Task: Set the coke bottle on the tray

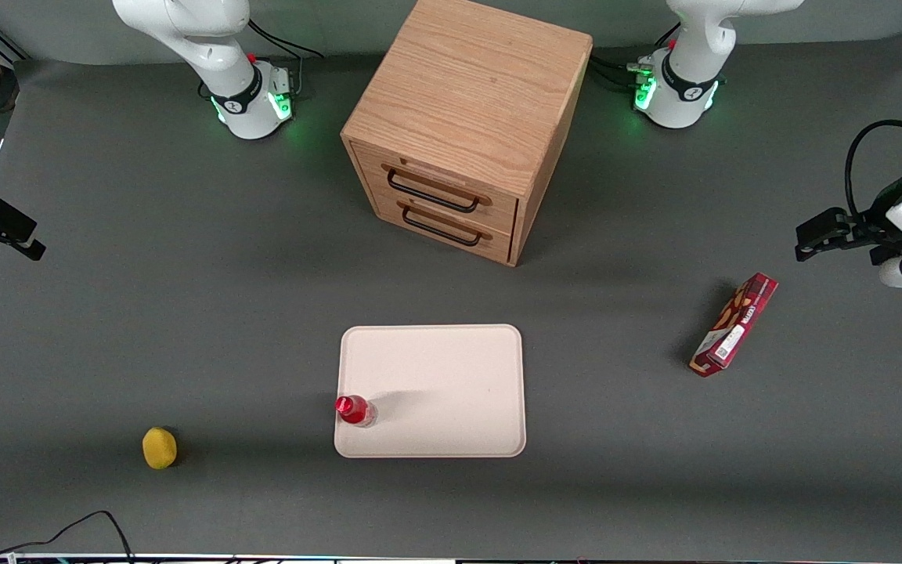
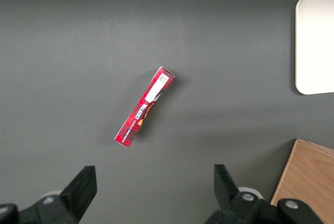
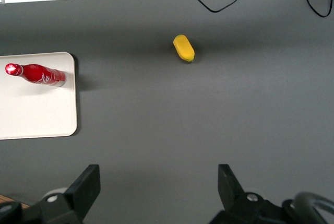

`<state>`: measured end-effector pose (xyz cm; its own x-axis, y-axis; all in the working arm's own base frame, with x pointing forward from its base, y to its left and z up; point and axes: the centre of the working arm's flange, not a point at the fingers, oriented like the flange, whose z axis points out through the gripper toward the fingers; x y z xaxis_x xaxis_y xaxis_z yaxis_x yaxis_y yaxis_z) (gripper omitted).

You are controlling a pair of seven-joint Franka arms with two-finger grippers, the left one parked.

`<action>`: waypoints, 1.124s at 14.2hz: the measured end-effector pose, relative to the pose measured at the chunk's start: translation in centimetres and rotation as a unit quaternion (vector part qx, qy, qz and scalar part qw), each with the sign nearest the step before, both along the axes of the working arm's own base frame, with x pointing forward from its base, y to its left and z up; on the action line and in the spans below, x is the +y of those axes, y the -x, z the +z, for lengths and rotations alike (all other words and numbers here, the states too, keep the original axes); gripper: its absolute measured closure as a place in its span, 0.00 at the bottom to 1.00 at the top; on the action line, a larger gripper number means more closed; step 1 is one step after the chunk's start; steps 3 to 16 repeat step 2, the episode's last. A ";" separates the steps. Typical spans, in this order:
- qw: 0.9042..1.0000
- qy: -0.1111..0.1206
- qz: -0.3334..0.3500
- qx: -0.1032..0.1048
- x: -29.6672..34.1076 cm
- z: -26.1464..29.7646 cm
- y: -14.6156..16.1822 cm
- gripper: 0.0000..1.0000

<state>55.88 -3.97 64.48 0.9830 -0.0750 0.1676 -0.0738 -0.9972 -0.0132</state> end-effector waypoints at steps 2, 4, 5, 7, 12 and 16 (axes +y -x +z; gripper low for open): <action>1.000 0.000 0.001 0.004 0.2 -0.1 0.1 0.00; 1.000 0.000 0.001 0.004 0.2 -0.1 0.1 0.00; 1.000 0.000 0.001 0.004 0.2 -0.1 0.1 0.00; 1.000 0.000 0.001 0.004 0.2 -0.1 0.1 0.00; 1.000 0.000 0.001 0.004 0.2 -0.1 0.1 0.00; 1.000 0.000 0.001 0.004 0.2 -0.1 0.1 0.00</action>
